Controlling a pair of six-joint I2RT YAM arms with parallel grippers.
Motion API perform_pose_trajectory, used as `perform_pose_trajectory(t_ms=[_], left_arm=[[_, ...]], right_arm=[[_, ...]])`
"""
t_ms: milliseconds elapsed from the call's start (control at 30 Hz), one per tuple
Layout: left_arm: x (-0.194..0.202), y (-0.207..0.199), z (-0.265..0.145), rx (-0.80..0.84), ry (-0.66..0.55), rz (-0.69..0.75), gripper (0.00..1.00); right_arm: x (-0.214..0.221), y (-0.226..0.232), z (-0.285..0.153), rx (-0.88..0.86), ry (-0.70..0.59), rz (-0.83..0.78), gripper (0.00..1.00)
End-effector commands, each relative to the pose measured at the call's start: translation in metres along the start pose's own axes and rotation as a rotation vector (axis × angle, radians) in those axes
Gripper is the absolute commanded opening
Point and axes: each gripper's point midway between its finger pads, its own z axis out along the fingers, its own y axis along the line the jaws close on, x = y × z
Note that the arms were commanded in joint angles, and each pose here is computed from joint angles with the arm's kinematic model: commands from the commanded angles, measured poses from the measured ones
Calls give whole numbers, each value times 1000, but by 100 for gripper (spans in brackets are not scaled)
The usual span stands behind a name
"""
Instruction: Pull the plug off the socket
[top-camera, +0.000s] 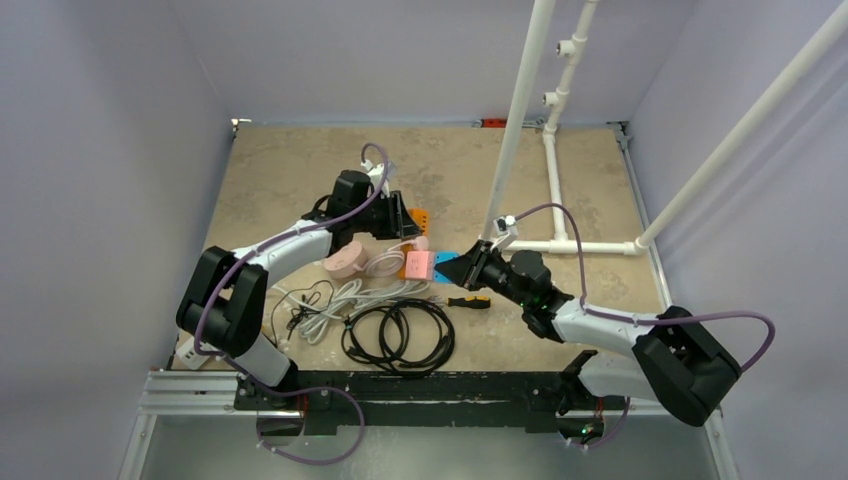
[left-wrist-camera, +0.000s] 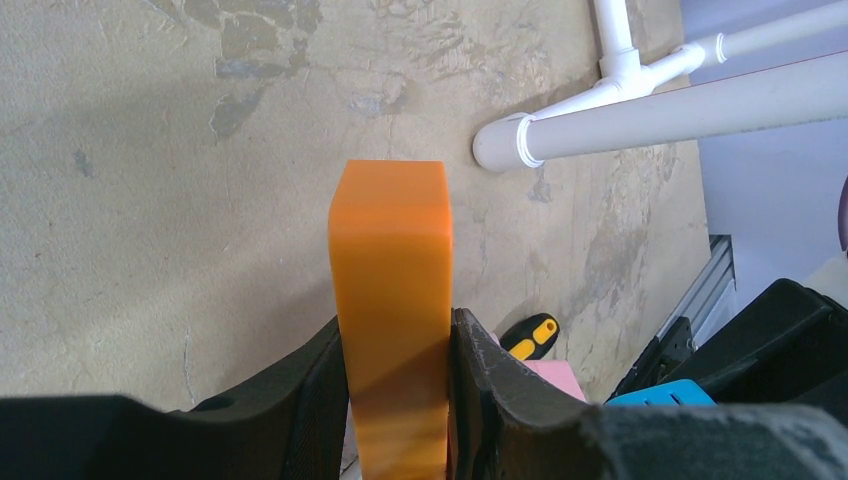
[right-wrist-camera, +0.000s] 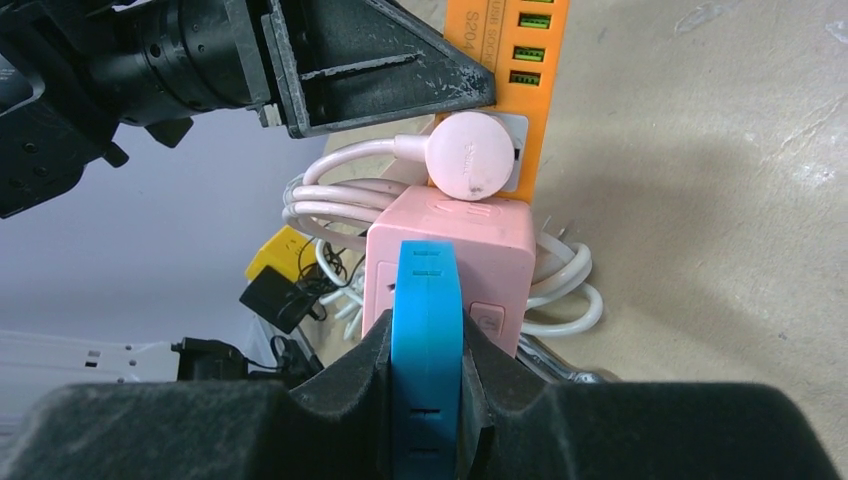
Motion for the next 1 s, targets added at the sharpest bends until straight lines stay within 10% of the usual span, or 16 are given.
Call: perform_pose_trajectory(t_ms=[0, 967], left_arm=[[-26, -5, -2, -15, -71, 54, 0], [-15, -12, 3, -100, -33, 213, 0]], right_arm=[[-13, 5, 2, 10, -40, -15, 0], [-45, -25, 0, 297, -169, -77, 0]])
